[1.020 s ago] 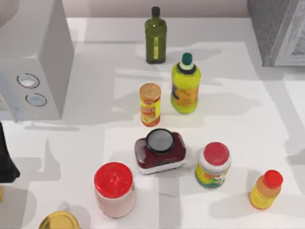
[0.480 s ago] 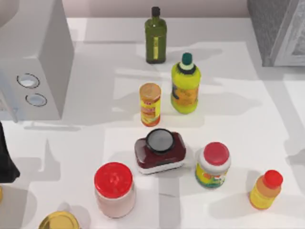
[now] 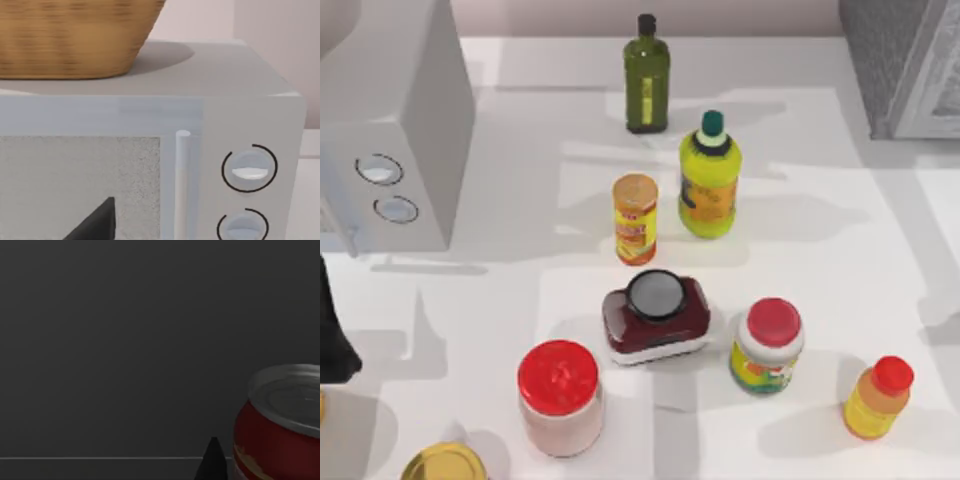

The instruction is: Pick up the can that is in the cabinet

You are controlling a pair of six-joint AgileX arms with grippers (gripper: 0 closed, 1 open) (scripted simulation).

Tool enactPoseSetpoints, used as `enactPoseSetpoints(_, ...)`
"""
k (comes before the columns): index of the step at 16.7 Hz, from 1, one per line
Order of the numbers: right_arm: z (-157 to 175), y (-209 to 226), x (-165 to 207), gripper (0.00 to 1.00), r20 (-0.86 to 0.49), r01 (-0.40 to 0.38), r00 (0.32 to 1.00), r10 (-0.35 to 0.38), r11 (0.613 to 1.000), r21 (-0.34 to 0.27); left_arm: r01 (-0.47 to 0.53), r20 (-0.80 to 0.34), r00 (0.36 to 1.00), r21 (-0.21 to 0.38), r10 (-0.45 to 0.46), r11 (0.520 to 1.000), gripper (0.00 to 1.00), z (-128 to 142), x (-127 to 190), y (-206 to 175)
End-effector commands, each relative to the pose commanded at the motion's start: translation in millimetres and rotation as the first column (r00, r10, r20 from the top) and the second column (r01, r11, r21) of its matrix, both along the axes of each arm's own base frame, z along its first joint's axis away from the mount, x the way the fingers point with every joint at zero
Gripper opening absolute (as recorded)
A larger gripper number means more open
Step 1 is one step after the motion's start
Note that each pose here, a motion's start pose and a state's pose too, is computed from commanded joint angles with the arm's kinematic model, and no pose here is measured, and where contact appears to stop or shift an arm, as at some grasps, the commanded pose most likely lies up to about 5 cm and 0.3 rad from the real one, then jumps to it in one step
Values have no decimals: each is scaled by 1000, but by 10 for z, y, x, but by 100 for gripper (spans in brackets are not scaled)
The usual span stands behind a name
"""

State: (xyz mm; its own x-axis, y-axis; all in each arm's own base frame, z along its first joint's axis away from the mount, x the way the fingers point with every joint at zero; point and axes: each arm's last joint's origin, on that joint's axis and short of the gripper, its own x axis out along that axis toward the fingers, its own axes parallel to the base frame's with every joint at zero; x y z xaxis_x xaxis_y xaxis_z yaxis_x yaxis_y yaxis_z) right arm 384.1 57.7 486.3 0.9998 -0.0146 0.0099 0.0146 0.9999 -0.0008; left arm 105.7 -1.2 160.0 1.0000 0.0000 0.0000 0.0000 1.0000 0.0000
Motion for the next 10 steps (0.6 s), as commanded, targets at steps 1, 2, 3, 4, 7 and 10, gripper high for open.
enactPoseSetpoints(1,40,14,-84,0,-3,1,1000,-1,1000,-1,0,0,1000,0,0,1000,100,0,0,0)
enactPoseSetpoints(2,97,33,-205,0,-5,0,1000,0,1000,-1,0,0,1000,0,0,1000,100,0,0,0)
enactPoseSetpoints(3,171,51,-362,0,-6,-1,1000,1,1000,-2,0,0,1000,0,0,1000,100,0,0,0)
enactPoseSetpoints(4,255,65,-552,0,-3,-3,1000,3,1000,-1,0,0,1000,0,0,1000,100,0,0,0)
enactPoseSetpoints(7,482,56,-1198,0,11,-4,1000,4,1000,2,0,0,1000,0,0,1000,100,0,0,0)
enactPoseSetpoints(10,566,18,-1651,0,7,-2,1000,2,1000,2,0,0,1000,0,0,1000,100,0,0,0)
